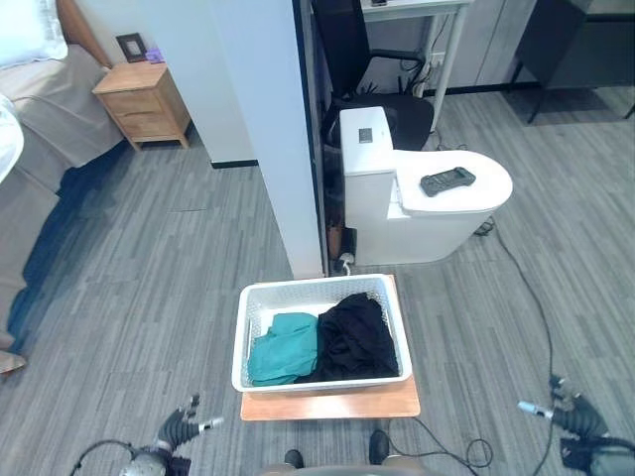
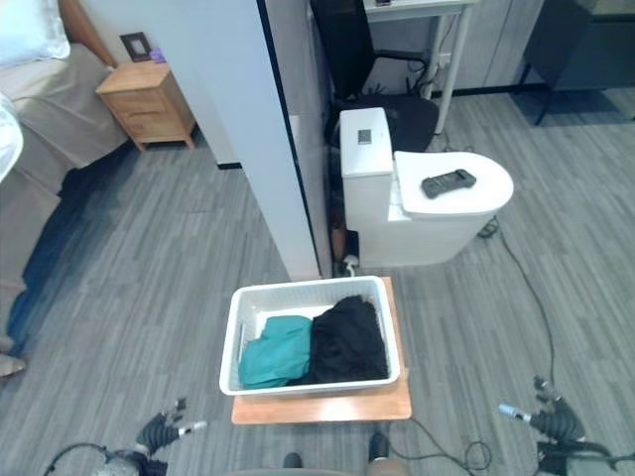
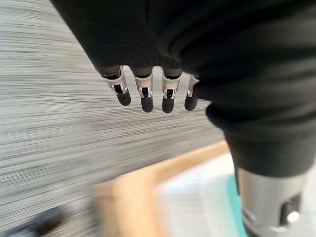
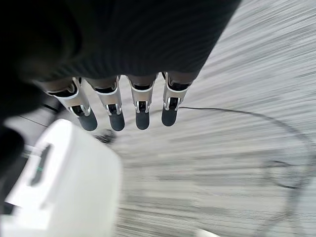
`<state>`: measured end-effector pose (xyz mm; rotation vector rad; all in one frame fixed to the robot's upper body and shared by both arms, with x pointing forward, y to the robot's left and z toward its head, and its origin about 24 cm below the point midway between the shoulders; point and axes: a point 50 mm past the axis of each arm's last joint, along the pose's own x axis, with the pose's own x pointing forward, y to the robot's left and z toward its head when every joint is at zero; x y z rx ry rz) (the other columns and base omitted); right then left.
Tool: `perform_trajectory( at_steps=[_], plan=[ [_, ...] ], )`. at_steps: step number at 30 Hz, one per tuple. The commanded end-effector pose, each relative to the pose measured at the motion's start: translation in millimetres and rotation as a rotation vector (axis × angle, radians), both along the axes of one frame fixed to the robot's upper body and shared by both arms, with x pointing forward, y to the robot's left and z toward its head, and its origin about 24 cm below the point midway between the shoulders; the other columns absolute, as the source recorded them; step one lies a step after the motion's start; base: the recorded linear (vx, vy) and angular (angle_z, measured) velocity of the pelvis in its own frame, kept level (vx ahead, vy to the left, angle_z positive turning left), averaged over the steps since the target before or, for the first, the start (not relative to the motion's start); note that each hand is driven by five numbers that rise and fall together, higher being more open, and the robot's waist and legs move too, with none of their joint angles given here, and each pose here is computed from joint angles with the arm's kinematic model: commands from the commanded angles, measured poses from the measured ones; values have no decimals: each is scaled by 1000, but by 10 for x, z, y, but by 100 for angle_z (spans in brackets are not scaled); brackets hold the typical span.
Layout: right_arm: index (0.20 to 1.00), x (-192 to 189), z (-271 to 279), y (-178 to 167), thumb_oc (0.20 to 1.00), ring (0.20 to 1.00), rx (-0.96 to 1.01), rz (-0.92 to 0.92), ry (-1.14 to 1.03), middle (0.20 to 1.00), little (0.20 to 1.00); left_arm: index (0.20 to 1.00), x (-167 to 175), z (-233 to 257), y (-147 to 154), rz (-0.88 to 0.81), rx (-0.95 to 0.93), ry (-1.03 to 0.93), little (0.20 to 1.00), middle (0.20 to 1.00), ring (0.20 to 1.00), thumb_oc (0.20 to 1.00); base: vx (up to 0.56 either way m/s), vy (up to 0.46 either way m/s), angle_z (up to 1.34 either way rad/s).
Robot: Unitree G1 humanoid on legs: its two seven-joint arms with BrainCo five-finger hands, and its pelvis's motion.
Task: Grab the laundry basket,head to the washer,open it,put in the laundry and shut it.
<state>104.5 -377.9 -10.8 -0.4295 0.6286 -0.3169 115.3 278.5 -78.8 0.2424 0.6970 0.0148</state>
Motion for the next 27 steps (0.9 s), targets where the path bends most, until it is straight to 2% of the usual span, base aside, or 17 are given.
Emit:
perform_trajectory(
  at_steps=[1,4,6,10,15,18,22,24,27],
  plan=[
    [1000,61,95,-24,1000,1000,36,-15,-56,1000,1000,1000,4,245,522,61,87,7,1000,1000,1000,1000,0,0,0],
    [1000,136,212,-7,1000,1000,49,30,-84,1000,1000,1000,7,362,506,15,64,-10,1000,1000,1000,1000,-2,1,-3],
    [1000,302,467,41,1000,1000,49,133,-139,1000,1000,1000,135,666,487,-96,53,-79,1000,1000,1000,1000,-14,2,-12],
    [1000,454,679,236,1000,1000,49,338,-118,1000,1000,1000,244,944,399,-244,28,-96,1000,1000,1000,1000,-21,3,-16],
    [1000,612,738,495,1000,1000,165,487,-85,1000,1000,1000,386,993,185,-372,-47,-46,1000,1000,1000,1000,-5,-1,-3],
    [1000,739,826,679,1000,1000,170,628,-41,1000,1000,1000,435,1017,97,-450,-60,4,1000,1000,1000,1000,0,0,0],
    [1000,840,863,751,1000,1000,158,692,0,1000,1000,1000,485,1033,36,-522,-49,43,1000,1000,1000,1000,0,0,0],
    [1000,956,831,838,1000,1000,161,730,38,1000,1000,1000,590,1056,-57,-598,-36,54,1000,1000,1000,1000,-16,8,-2],
    [1000,1061,798,909,1000,1000,126,771,69,1000,1000,1000,706,1077,-106,-626,-20,38,1000,1000,1000,1000,-22,12,-1]
  ],
)
